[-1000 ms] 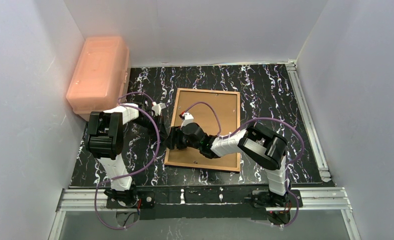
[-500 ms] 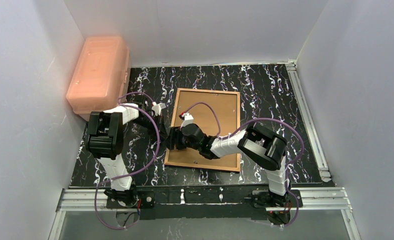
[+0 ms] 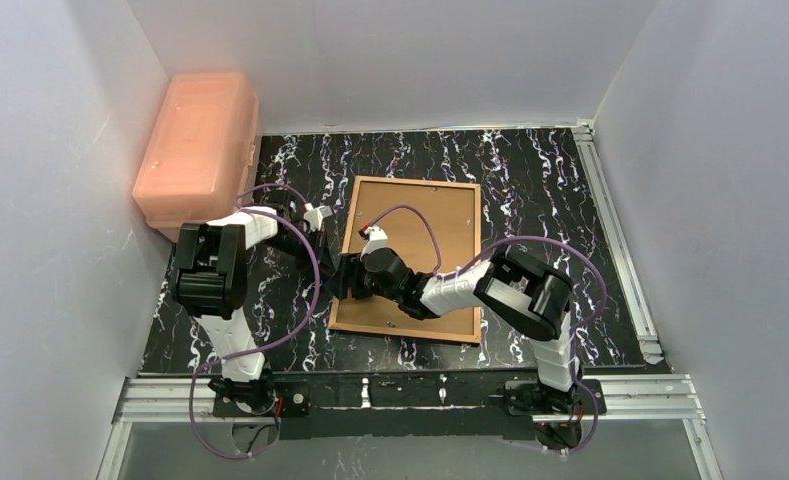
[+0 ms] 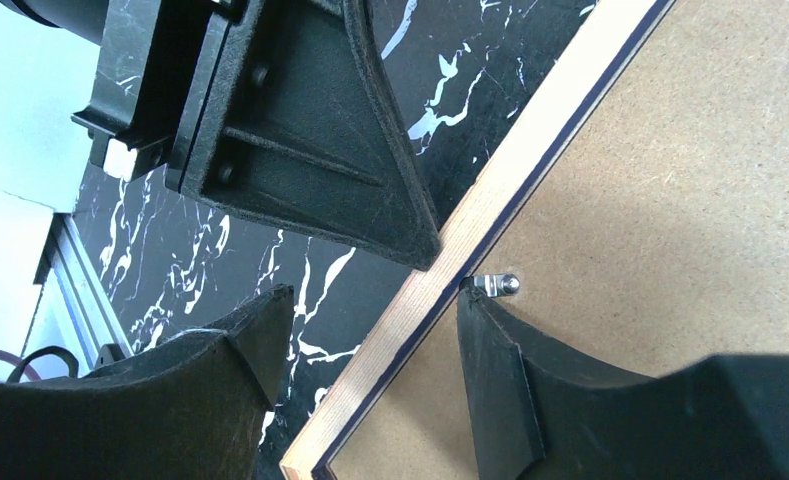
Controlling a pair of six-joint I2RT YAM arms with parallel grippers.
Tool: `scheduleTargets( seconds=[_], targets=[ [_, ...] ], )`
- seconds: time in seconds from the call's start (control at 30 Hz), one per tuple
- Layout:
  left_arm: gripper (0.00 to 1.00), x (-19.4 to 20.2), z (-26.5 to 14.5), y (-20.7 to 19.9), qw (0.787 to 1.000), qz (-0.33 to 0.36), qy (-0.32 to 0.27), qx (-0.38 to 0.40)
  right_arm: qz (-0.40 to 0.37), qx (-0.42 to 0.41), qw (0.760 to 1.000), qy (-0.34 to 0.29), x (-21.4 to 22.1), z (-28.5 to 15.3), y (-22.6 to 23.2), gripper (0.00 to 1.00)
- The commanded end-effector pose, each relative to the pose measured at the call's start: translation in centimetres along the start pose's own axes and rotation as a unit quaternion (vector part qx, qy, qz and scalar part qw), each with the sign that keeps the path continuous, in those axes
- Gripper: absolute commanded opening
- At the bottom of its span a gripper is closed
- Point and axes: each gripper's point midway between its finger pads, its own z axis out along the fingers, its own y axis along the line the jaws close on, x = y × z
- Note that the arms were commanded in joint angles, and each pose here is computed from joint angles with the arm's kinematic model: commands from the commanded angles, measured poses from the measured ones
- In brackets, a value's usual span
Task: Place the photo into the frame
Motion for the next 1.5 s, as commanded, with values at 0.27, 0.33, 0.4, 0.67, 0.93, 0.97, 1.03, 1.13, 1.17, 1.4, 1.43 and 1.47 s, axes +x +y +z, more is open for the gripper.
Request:
scheduleTargets(
  seconds=[0.27, 0.33, 0.4, 0.67, 0.93, 0.97, 1.03, 1.13, 1.17, 1.4, 1.43, 1.47],
  targets=[
    [0.05, 0.3, -0.3, -0.6, 1.000, 0.014, 0.002, 0.004, -0.006, 0.036, 0.999, -0.020, -0.3, 1.0, -1.8, 0.69],
    [0.05, 0.3, -0.2, -0.6, 1.000, 0.013, 0.002, 0.006, -0.005, 0.034, 0.999, -0.019, -0.2, 1.1, -1.7, 0.69],
    [0.05, 0.3, -0.2, -0.6, 1.000, 0.012, 0.002, 0.007, -0.005, 0.030, 0.999, -0.021, -0.3, 1.2, -1.6, 0.69],
    [0.05, 0.3, -0.8, -1.3, 1.000, 0.011, 0.004, 0.010, -0.042, 0.014, 0.998, -0.055, -3.6, -0.6, 0.3, 0.70],
    [0.05, -1.7, -3.3, -3.2, 0.999, 0.026, -0.026, 0.014, -0.056, -0.058, 0.994, -0.068, -11.2, -6.0, 2.3, 0.76],
    [0.06, -2.2, -3.6, -3.4, 0.999, 0.027, -0.031, 0.014, -0.068, -0.058, 0.994, -0.063, -11.9, -6.1, 2.1, 0.78],
    [0.08, -3.2, -4.0, -3.6, 0.999, 0.028, -0.040, 0.012, -0.085, -0.061, 0.993, -0.047, -13.0, -5.9, 1.2, 0.83],
    [0.18, -5.1, -4.4, -3.6, 0.998, 0.032, -0.051, 0.007, -0.084, -0.084, 0.993, -0.025, -14.9, -4.9, -0.7, 0.86],
    [0.20, -5.9, -4.3, -3.4, 0.998, 0.033, -0.055, 0.003, -0.084, -0.090, 0.992, -0.020, -15.5, -4.5, -1.3, 0.87],
    [0.20, -10.8, -3.1, -2.3, 0.998, 0.014, -0.068, 0.003, -0.060, -0.082, 0.995, 0.016, -17.3, -0.5, -6.2, 0.88],
    [0.20, -11.3, -2.8, -1.9, 0.998, 0.009, -0.068, 0.001, -0.054, -0.083, 0.995, 0.018, -17.3, 0.1, -6.4, 0.88],
    [0.20, -11.7, -2.6, -1.6, 0.998, 0.006, -0.068, -0.001, -0.049, -0.082, 0.995, 0.020, -17.3, 0.6, -6.7, 0.88]
  ],
)
